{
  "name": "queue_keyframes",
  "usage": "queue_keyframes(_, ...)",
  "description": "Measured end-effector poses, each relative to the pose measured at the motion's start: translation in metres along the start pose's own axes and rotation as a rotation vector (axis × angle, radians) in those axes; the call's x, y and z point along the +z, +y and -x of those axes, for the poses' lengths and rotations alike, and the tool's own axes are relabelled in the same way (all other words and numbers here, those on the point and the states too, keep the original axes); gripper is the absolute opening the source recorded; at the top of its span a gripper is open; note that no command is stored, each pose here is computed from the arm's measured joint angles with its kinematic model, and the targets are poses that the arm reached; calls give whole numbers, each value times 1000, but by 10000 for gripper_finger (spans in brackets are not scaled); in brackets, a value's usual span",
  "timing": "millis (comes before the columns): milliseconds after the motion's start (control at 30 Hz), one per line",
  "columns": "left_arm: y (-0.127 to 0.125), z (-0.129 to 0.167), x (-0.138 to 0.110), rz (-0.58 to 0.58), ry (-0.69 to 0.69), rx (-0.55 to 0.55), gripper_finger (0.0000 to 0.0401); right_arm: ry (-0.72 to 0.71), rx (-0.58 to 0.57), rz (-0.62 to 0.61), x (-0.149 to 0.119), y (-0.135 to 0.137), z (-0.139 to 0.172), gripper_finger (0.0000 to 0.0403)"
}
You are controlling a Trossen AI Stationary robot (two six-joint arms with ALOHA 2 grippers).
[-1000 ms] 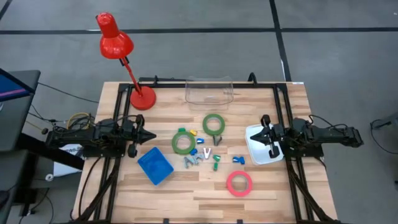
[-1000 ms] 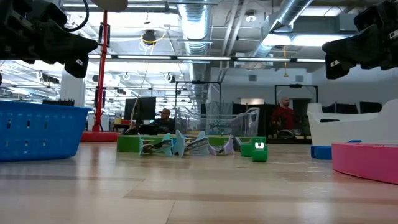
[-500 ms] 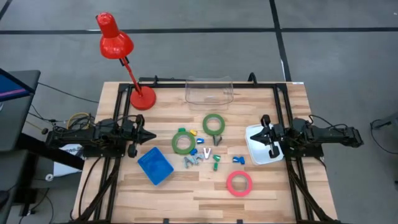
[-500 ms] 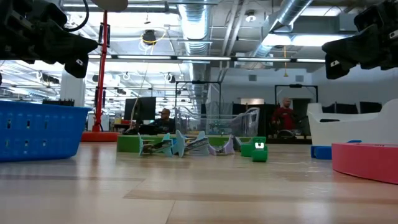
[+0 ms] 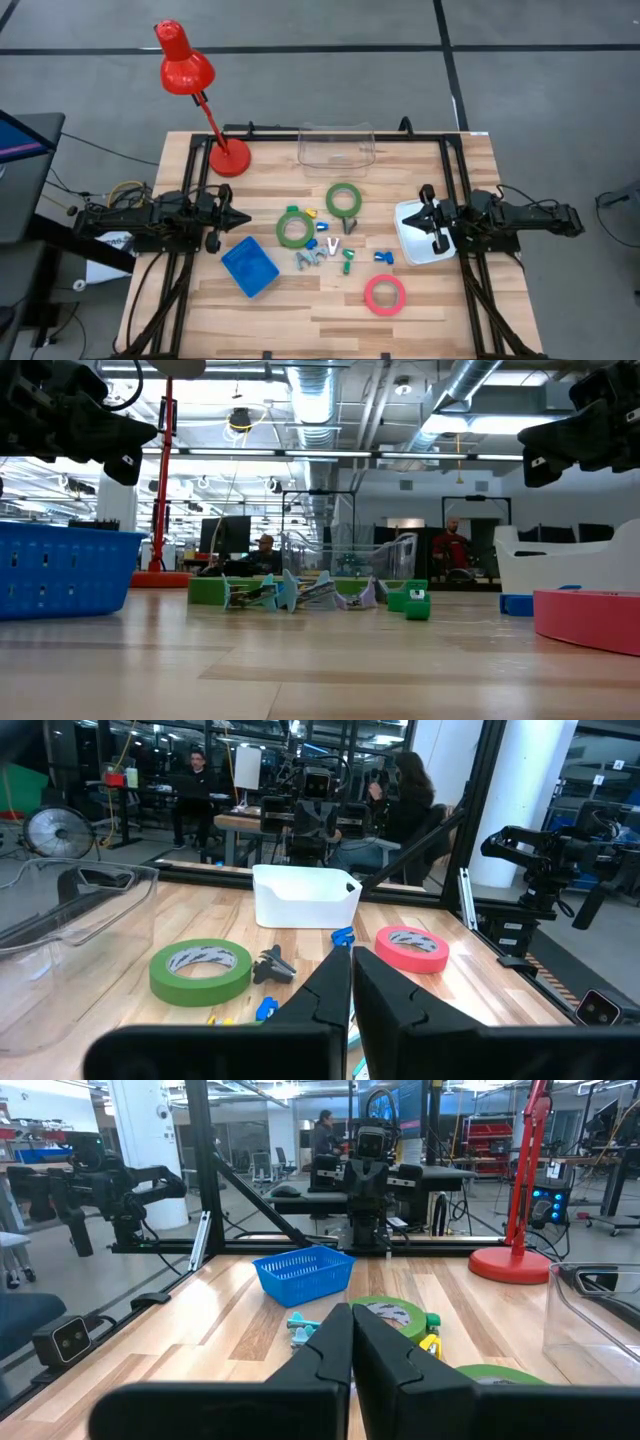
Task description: Pick and place Stapler, Stapler remover, tape
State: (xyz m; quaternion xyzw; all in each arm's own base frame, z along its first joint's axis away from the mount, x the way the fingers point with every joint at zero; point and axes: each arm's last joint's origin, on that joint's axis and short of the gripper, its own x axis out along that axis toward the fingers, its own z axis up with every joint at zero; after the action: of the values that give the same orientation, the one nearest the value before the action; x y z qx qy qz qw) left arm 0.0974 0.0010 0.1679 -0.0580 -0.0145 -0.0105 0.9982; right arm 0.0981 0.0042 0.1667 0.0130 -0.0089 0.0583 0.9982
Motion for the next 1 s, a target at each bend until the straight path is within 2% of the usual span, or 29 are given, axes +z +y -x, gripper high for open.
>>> queue_keyframes(833,0,0,0,0,0,0,8,-1,-30,5,0,-1,0,0)
queue_keyframes(1000,0,0,0,0,0,0,8,-75,-32,33,7,-1,0,0)
